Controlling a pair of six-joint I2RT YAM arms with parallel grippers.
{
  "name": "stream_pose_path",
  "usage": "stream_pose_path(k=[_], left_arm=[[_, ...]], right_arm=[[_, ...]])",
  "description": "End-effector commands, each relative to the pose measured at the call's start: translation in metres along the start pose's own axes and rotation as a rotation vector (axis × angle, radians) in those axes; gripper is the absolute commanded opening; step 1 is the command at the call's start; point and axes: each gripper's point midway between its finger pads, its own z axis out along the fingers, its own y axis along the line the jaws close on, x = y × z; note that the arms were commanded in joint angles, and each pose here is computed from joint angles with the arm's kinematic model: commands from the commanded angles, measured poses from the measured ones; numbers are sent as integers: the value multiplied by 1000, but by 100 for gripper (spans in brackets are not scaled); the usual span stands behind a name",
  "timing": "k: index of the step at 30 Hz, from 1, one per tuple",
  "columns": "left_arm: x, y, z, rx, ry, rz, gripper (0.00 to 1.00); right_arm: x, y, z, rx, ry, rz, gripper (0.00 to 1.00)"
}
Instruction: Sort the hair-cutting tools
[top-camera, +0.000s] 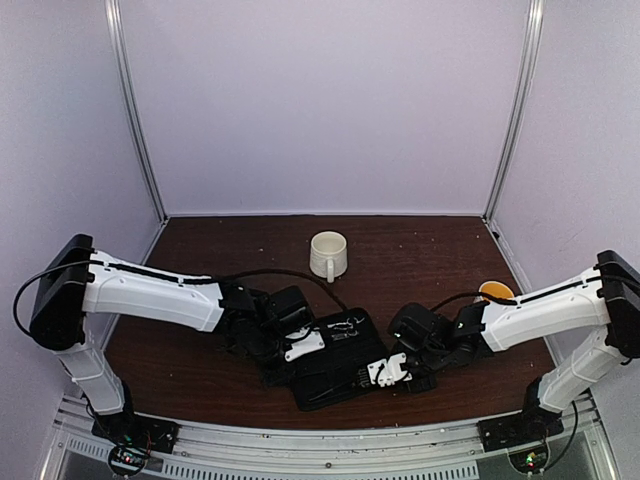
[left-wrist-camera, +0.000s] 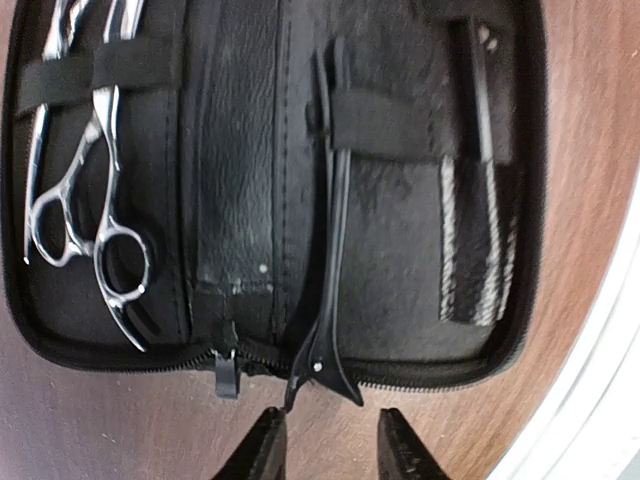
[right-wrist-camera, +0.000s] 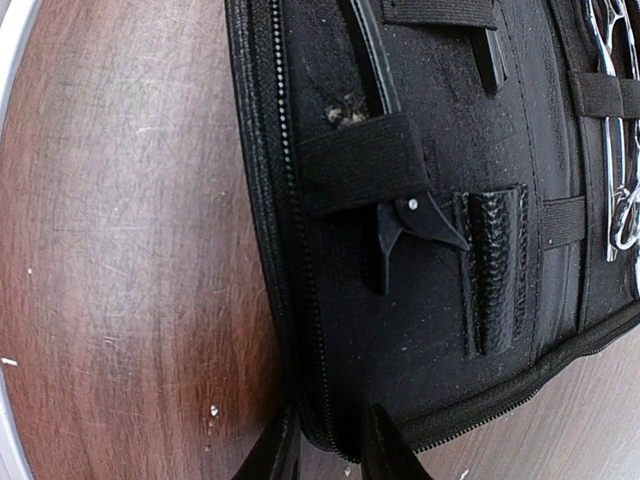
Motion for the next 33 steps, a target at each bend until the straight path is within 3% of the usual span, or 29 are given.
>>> stream_pose_path(k=[1,8,13,20,28,33], left_arm=[[-1,8,6,-24,-15,-22,30],[0,4,10,15,-19,-30,18],[7,9,3,-20,-28,-142,34],[11,1,6,27,-79,-291,31],[1,-8,7,85,-123,-231,26],[1,-9,15,93,-104,-237,32]], right_arm=[[16,-8,10,41,82,19,22],[16,-8,11,34,86,23,21],[15,-9,12,32,94,22,21],[16,-8,13,34,98,17,21],[16,-8,15,34,106,12,21],[17,-7,16,31,113,10,21]])
